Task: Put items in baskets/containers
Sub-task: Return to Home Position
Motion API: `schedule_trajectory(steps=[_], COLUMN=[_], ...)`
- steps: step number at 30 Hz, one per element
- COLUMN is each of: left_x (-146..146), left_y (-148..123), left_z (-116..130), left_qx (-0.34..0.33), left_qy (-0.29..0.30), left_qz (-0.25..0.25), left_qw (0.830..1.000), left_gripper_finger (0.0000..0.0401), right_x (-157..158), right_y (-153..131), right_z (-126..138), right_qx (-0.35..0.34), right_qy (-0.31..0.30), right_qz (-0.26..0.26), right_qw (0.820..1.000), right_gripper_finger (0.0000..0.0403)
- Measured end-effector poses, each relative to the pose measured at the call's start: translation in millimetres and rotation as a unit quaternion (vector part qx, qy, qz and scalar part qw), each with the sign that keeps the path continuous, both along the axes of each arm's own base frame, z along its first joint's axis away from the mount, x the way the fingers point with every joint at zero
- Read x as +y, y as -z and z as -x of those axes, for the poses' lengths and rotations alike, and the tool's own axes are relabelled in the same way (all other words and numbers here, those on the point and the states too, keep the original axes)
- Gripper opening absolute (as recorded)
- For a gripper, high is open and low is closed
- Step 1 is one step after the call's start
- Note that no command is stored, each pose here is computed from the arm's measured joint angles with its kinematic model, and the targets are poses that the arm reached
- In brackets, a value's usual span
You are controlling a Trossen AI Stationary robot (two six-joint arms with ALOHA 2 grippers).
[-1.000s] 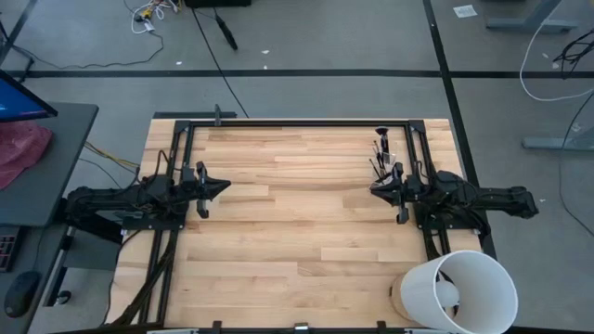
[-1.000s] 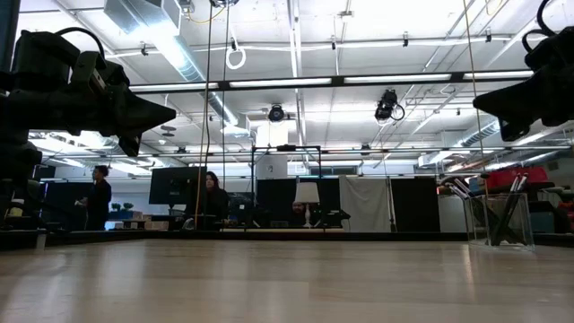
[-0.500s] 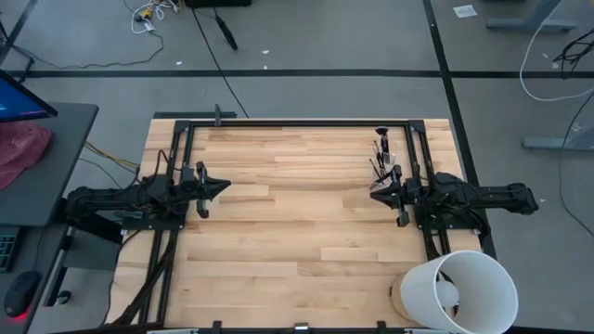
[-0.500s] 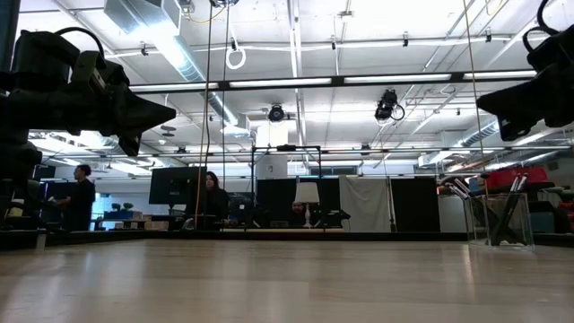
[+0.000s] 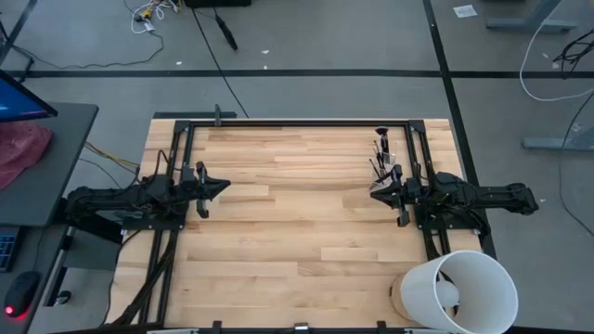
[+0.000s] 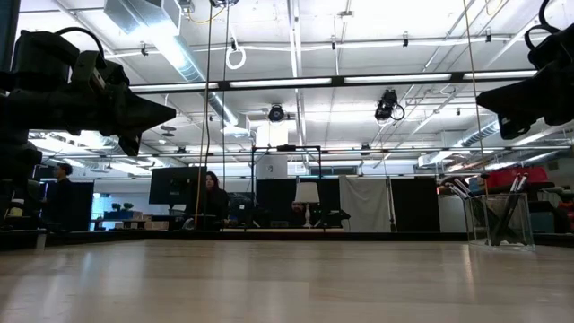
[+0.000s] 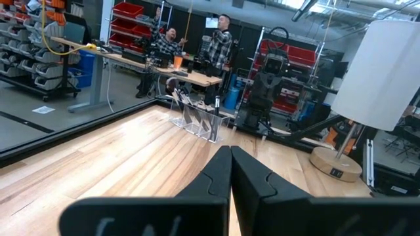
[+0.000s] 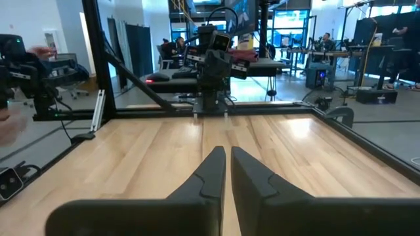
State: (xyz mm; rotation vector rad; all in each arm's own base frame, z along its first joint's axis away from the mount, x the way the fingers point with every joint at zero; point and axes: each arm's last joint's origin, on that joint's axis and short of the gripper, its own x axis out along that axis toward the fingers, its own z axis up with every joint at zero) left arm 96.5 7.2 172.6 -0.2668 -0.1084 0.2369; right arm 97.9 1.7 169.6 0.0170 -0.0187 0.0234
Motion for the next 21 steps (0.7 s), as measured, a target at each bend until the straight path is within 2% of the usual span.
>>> schedule_trajectory(steps=[4,6,10,14,21], left_x=[0.0,-0.5,-3.6,-5.8,-6.0], left_y=[-0.1,0.8,3.0,4.6,5.1], left_z=[0.0,-0.1,-0.8,-0.8,-0.8], left_qx=[0.000,0.008,0.021,0.033,0.037], left_qy=[0.000,0.007,0.060,0.096,0.098], left_qz=[0.000,-0.016,-0.026,-0.064,-0.073], left_qw=[1.000,1.000,0.998,0.993,0.992], left_gripper_finger=[0.0009,0.0009,0.0009,0.0009,0.0009], right_x=[0.0,0.0,0.0,0.0,0.0], right_y=[0.0,0.1,0.1,0.1,-0.1], right_z=[0.0,0.0,0.0,0.0,0.0], right_qx=[0.000,0.000,0.000,0.000,0.000], right_qy=[0.000,0.000,0.000,0.000,0.000], right_qz=[0.000,0.000,0.000,0.000,0.000], right_qw=[1.000,1.000,1.000,1.000,1.000], right_gripper_finger=[0.0029,0.0029,0.0029,0.0029,0.0029])
